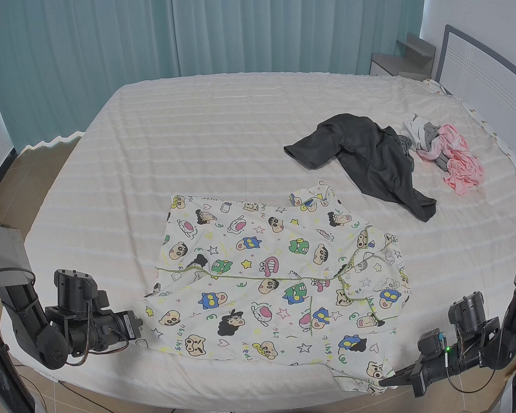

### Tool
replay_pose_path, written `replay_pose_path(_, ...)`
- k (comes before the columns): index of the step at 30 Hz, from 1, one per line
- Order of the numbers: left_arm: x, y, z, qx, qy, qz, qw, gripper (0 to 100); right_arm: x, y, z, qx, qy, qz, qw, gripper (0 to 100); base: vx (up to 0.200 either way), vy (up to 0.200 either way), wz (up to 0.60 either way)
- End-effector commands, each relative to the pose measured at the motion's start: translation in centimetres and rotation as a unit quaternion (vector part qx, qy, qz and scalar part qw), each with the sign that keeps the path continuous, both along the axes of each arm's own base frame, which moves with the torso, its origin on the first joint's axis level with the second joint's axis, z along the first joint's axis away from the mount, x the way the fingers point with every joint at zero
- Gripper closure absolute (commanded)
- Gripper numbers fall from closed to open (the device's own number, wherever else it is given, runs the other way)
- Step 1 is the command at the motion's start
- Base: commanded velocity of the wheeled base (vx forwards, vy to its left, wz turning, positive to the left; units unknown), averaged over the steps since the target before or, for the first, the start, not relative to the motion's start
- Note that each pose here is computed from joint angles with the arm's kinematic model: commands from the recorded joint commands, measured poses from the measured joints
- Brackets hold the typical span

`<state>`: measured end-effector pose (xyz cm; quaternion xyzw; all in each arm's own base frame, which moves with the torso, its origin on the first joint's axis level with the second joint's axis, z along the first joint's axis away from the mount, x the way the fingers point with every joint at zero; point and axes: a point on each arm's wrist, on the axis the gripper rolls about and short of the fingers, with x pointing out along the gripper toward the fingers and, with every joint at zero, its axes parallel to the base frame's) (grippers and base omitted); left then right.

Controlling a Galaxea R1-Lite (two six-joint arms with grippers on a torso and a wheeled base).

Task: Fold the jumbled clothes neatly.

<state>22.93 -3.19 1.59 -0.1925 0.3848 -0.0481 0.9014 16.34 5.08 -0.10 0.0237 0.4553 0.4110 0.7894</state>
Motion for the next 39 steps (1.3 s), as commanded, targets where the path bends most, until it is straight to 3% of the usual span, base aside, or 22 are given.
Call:
replay_pose_path(1,0.1,0.0,0.2,0.001,-0.007,0.002,1.0000,100,-1.6,0.3,2.4,0.049,0.005,0.001,0.9988,100,0.000,0.000,0.00)
replay_pose_path(8,0.2,0.1,0.6,0.007,-0.031,0.011,0.9994,100,-2.1,-0.3,2.9,0.057,0.039,-0.041,0.9967,100,0.000,0.000,0.00)
replay_pose_path(11,0.1,0.1,0.5,0.011,-0.031,0.014,0.9993,100,-2.4,-0.5,2.4,0.036,0.066,-0.061,0.9953,100,0.000,0.000,0.00)
replay_pose_path(15,0.0,0.1,0.4,0.011,-0.027,0.014,0.9995,100,-2.5,-0.7,1.4,-0.040,0.084,-0.100,0.9906,100,0.000,0.000,0.00)
replay_pose_path(21,-0.1,0.1,0.3,0.012,-0.025,0.013,0.9995,100,-3.0,-0.8,0.8,-0.062,0.132,-0.118,0.9822,100,0.000,0.000,0.00)
replay_pose_path(28,-0.1,0.1,0.3,0.012,-0.023,0.013,0.9996,100,-3.0,-0.8,0.9,-0.062,0.135,-0.124,0.9811,100,0.000,0.000,0.00)
replay_pose_path(29,-0.1,0.1,0.3,0.012,-0.022,0.013,0.9996,100,-2.9,-0.8,0.8,-0.062,0.134,-0.125,0.9811,0,0.000,0.000,0.00)
replay_pose_path(35,-0.3,0.1,0.2,0.013,-0.018,0.013,0.9997,100,-2.9,-1.1,1.0,-0.058,0.137,-0.148,0.9778,0,0.000,0.000,0.00)
replay_pose_path(39,-0.5,0.2,0.2,0.014,-0.018,0.014,0.9996,100,-2.5,-1.8,1.6,-0.047,0.113,-0.172,0.9773,0,0.000,0.000,0.00)
